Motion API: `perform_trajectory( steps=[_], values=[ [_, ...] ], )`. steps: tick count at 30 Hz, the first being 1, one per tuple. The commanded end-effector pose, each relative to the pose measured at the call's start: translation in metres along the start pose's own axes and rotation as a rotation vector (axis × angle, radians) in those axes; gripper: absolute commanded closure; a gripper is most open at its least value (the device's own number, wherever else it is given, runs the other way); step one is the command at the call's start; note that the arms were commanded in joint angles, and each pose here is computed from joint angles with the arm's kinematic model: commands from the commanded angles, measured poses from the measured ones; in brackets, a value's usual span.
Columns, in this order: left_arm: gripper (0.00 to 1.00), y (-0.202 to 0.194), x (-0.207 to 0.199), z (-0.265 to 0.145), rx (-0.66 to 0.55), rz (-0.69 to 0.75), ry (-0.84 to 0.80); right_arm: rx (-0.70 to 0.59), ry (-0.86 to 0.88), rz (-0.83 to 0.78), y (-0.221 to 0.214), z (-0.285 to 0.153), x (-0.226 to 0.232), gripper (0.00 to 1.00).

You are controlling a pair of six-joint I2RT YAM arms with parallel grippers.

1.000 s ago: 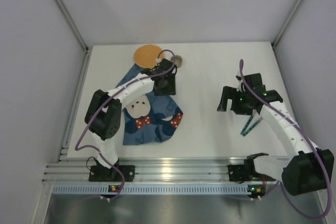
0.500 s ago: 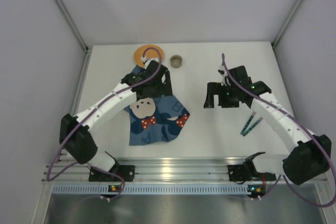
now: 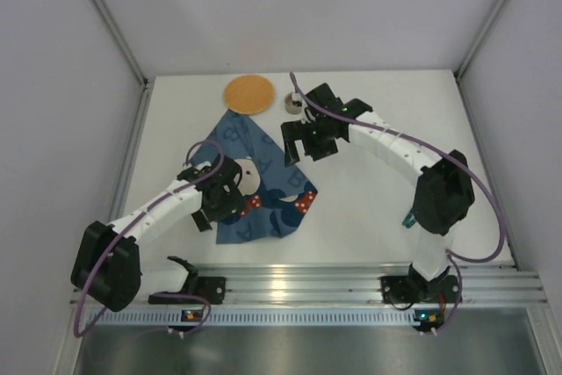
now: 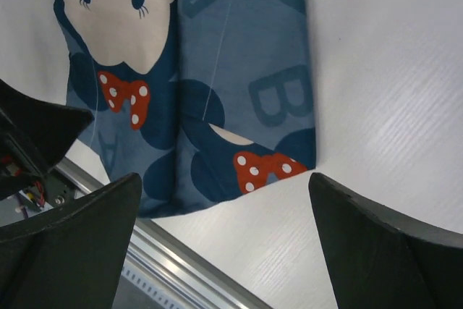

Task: Set the dinner table for one person

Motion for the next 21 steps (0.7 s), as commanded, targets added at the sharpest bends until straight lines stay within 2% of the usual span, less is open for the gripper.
perform_trajectory(
  steps=[1, 4, 7, 11, 12, 15, 17, 19, 21],
  values=[
    [0.01, -0.015, 0.015, 0.005, 0.047, -0.090, 0.046, 0.028, 0.013, -0.052, 0.012, 0.004, 0.016, 0.01],
    [0.03, -0.023, 0.027, 0.017, 0.049, -0.107, 0.066, 0.046, 0.020, -0.045, 0.016, 0.016, 0.016, 0.01],
    [0.16, -0.030, 0.029, 0.031, 0.063, -0.112, 0.047, 0.070, 0.016, -0.043, 0.015, 0.026, 0.014, 0.01],
    [0.45, -0.034, 0.025, 0.041, 0.061, -0.063, 0.039, 0.107, 0.019, -0.055, 0.012, 0.043, 0.018, 0.01],
    [0.62, -0.033, 0.025, 0.042, 0.060, -0.057, 0.040, 0.113, 0.021, -0.057, 0.012, 0.045, 0.020, 0.01],
    [1.00, -0.034, 0.024, 0.038, 0.069, -0.055, 0.038, 0.124, 0.026, -0.071, 0.015, 0.057, 0.030, 0.02],
    [1.00, -0.032, 0.024, 0.023, 0.083, -0.074, 0.047, 0.131, 0.011, -0.090, 0.019, 0.064, 0.039, 0.02],
    [1.00, -0.022, 0.016, -0.007, 0.061, -0.113, -0.027, 0.135, -0.021, -0.102, 0.022, 0.066, 0.044, 0.02],
    [1.00, -0.018, 0.026, -0.029, 0.049, -0.148, -0.015, 0.157, -0.028, -0.122, 0.017, 0.073, 0.055, 0.02]
  ],
)
Point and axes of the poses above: each gripper's point midway between its finger pads, its own z axis out along the fingers, its own x axis along the line the jaws close on, y = z × x, the point moved 6 cm from there along -z, back along the fingers, and after that the axes turned 13 degrees about -z, right-handed, at the moved point
